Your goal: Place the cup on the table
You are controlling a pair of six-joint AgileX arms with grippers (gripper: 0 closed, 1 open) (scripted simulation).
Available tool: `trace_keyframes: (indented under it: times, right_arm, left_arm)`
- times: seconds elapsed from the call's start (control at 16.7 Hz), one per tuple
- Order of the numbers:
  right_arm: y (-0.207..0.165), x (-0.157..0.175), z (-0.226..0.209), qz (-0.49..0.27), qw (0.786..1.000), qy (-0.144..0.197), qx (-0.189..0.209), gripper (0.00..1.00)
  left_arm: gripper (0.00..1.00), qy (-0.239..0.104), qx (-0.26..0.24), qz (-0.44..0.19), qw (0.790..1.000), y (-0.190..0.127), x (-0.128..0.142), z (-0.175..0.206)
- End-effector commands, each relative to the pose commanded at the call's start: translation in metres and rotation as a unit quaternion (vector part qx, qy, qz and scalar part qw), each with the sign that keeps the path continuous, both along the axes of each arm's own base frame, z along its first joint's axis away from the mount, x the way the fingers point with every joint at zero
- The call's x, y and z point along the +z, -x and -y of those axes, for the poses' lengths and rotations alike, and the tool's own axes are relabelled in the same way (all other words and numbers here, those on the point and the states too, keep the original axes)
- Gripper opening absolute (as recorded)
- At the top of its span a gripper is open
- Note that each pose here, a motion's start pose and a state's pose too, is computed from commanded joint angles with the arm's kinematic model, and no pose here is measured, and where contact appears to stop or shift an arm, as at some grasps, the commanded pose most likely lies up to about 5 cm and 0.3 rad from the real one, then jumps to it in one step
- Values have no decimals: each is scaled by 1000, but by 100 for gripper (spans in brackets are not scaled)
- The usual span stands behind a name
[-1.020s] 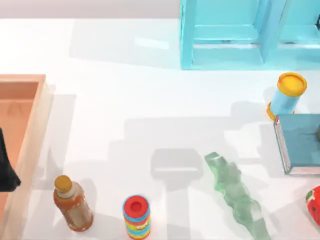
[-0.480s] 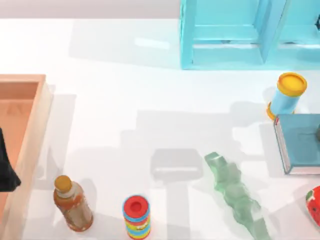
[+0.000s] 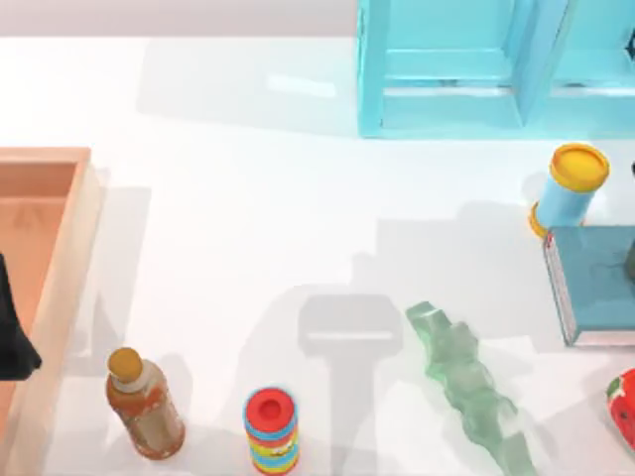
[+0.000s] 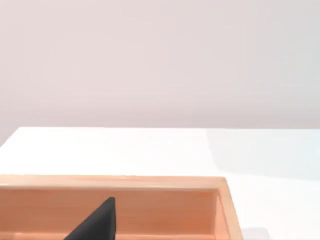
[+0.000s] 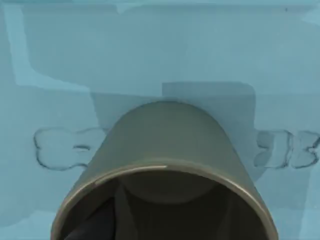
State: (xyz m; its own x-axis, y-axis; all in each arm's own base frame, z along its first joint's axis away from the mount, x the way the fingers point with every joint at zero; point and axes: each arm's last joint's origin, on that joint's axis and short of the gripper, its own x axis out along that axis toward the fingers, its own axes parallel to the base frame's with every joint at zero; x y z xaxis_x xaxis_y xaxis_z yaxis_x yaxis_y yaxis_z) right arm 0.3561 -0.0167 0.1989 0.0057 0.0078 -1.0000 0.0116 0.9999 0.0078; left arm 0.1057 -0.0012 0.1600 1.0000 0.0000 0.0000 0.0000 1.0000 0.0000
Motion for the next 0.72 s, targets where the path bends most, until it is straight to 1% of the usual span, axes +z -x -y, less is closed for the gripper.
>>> trace_keyframes:
  times: [0.18,0.42,0.72]
  right_arm:
    - [3,-18,0,-3,1000,0,0,100]
    - [3,-18,0,-3,1000,0,0,100]
    - [3,-18,0,-3,1000,0,0,62]
  left_arm:
    - [100,0,0,0,1000,0,0,0]
    - [100,0,0,0,1000,0,0,0]
    - [100,0,0,0,1000,0,0,0]
